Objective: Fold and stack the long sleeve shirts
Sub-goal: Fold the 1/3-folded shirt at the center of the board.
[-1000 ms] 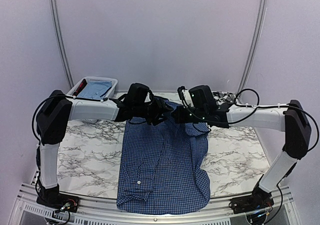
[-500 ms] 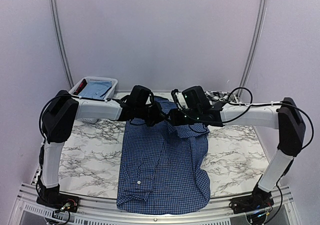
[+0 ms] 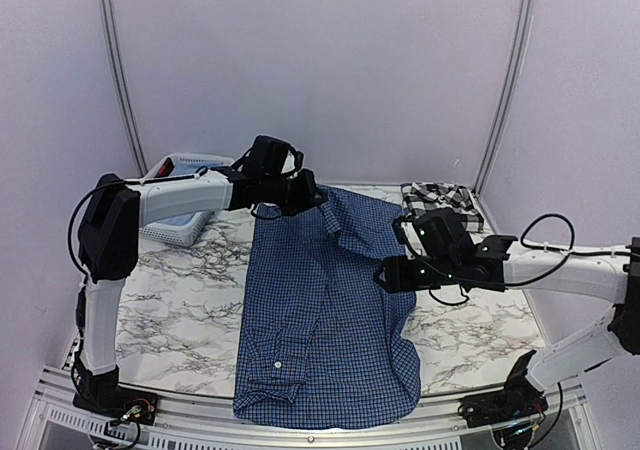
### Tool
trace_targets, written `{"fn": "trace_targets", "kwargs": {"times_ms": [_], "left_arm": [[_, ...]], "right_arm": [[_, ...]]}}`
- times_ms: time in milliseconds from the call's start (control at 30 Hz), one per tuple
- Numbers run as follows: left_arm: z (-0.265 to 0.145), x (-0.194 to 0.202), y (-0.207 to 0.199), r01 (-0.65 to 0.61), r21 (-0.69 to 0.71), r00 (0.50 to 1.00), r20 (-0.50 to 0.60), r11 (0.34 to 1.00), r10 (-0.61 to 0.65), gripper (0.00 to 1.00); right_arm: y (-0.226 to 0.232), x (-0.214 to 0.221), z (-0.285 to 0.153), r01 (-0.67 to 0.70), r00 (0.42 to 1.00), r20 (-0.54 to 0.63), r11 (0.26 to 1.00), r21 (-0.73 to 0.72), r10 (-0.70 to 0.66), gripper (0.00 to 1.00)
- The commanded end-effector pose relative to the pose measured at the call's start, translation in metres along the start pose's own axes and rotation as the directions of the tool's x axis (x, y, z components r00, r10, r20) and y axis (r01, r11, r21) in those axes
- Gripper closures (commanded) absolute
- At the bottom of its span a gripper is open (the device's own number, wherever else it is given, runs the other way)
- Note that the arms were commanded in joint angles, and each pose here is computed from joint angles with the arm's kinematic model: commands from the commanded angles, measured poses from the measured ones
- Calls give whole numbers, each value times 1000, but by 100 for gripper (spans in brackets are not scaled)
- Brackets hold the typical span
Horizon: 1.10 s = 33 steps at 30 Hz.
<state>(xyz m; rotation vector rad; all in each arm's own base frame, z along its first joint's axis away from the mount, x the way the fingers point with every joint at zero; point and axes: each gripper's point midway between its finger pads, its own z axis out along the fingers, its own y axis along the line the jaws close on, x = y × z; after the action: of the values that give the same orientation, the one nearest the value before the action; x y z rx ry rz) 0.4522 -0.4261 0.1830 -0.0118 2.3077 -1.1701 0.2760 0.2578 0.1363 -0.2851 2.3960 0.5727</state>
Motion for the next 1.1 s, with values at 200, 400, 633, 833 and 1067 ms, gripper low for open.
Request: {"fn": "trace_targets", "kwargs": {"times_ms": [200,400,633,833,1067], "left_arm": [[-54,-50,-12,-93,-40,988,116,995,97,100],[-94,-71,18,-73,-109,980,175,991,91,100],[-125,-82,74,4,-194,979,203,981,36,100],[-117,-72,91,19,-207,987,159,978,15,100],[-114,-71,91,19,-203,988,154,979,13,100]], "right_arm": [[-24,68,-28,-69,992,-103,998,8,69,33],[-23,84,-21,-51,985,-164,999,-9,49,31],[-15,94,-11,-16,977,-215,999,-45,6,31],[-11,115,-2,-27,962,-273,998,-60,10,37],[-19,149,-5,-30,939,-342,999,-14,24,53]]}}
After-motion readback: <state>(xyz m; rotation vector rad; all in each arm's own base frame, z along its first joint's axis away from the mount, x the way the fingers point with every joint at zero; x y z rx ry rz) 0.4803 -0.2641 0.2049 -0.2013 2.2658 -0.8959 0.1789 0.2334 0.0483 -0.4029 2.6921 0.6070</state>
